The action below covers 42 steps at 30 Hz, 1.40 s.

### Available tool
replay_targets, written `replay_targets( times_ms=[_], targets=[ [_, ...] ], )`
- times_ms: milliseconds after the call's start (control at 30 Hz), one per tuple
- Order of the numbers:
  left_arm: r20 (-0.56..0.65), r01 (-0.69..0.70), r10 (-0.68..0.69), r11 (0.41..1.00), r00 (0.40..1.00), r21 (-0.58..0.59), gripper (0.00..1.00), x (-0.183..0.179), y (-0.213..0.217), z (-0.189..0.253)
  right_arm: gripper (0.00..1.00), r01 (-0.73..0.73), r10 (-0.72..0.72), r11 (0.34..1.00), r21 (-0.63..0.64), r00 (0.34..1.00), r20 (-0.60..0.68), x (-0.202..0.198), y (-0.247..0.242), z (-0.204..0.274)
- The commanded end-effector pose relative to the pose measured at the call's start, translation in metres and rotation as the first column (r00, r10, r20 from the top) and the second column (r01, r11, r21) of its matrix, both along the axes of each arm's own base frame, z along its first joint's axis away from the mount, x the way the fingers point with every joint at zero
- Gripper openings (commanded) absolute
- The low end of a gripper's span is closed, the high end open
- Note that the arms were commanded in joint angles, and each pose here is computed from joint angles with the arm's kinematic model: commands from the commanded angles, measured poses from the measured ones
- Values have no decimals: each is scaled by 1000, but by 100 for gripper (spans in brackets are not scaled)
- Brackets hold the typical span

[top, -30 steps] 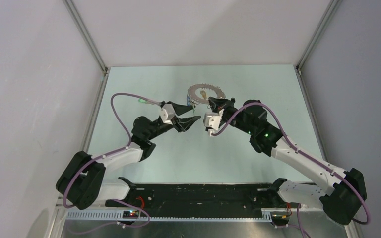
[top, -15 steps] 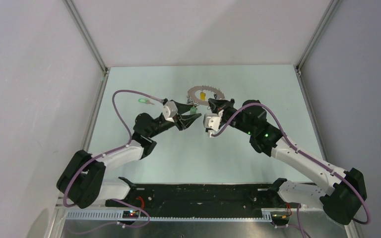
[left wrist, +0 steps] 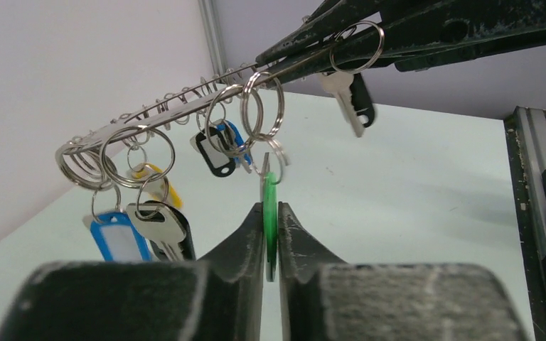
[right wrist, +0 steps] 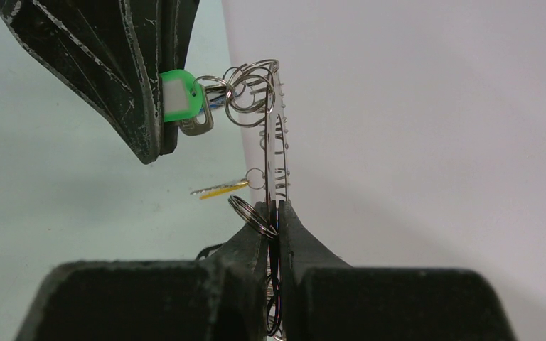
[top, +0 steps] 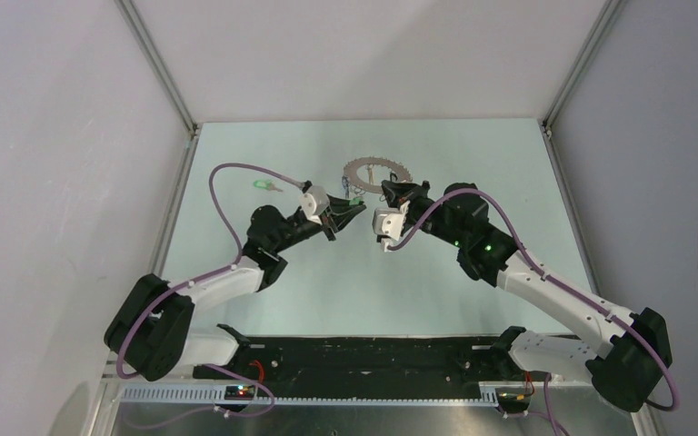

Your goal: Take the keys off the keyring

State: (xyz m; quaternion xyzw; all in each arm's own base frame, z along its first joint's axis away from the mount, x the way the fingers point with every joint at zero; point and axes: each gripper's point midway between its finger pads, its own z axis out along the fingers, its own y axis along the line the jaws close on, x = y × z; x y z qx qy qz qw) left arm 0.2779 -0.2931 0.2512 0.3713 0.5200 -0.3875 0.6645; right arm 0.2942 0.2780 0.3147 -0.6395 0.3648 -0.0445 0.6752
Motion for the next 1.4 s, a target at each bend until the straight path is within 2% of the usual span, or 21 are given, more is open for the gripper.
replay_targets(
  times_ms=[0,133,233,300,400,467,500,533,567,633,667,733,800,867,967,1133,1233,1267,1300,1333,1367],
  targets=[
    [38,-30,31,999,999,-18,3,9,0,18,0,-7,-5,995,95,992,124,0,-2,57],
    [-9,-69,69,997,998,-15,0,17,2,19,0,26,-33,993,114,998,60,6,-3,48],
    [-51,-129,128,992,990,-6,0,25,8,17,0,86,-78,983,164,996,-53,18,-8,35],
    [-80,-185,184,983,980,-1,0,31,14,14,0,138,-99,965,224,979,-180,25,-11,23],
    [-128,-282,280,959,951,3,0,41,26,7,0,249,-67,900,357,890,-451,31,-11,0],
    [-205,-358,350,934,914,-2,0,49,35,1,0,275,-3,870,410,833,-553,27,-7,-15],
    [-291,-421,402,907,868,-5,0,56,41,-3,0,267,28,856,442,830,-557,25,-5,-14],
    [-337,-453,424,892,841,-9,0,59,43,-1,0,285,54,845,453,797,-601,21,-3,-26],
    [-426,-543,498,840,755,19,0,66,53,-7,0,282,75,834,475,794,-604,20,-1,-25],
    [-494,-614,568,785,658,86,0,70,61,-8,0,291,111,825,485,758,-643,15,1,-35],
    [-512,-610,584,780,629,139,0,65,63,-17,0,300,124,821,486,737,-665,13,2,-41],
    [-556,-626,579,769,596,130,0,62,66,-8,0,308,141,815,490,715,-684,11,2,-47],
    [-656,-675,543,735,524,68,0,56,74,-2,0,316,159,805,503,701,-695,10,0,-51],
    [-682,-676,514,736,520,39,0,49,79,1,0,326,176,785,527,697,-695,11,-4,-51],
    [-662,-596,457,803,594,20,0,41,68,13,0,336,205,764,550,682,-702,10,-10,-51],
    [-603,-455,423,884,676,110,0,28,52,16,0,345,225,754,559,664,-713,9,-13,-51],
    [-605,-442,468,873,644,204,0,24,58,4,0,360,225,749,557,652,-724,9,-16,-55],
    [-586,-443,475,871,656,211,0,25,59,13,0,368,221,746,555,650,-728,10,-19,-56],
    [-587,-443,507,857,631,265,0,24,63,4,0,371,219,747,551,646,-731,10,-20,-58],
    [-563,-457,524,847,639,271,0,27,65,17,0,380,218,743,551,641,-736,10,-23,-59],
    [-558,-454,566,823,607,341,0,26,71,6,14,382,220,746,546,633,-742,9,-24,-61]
  ],
)
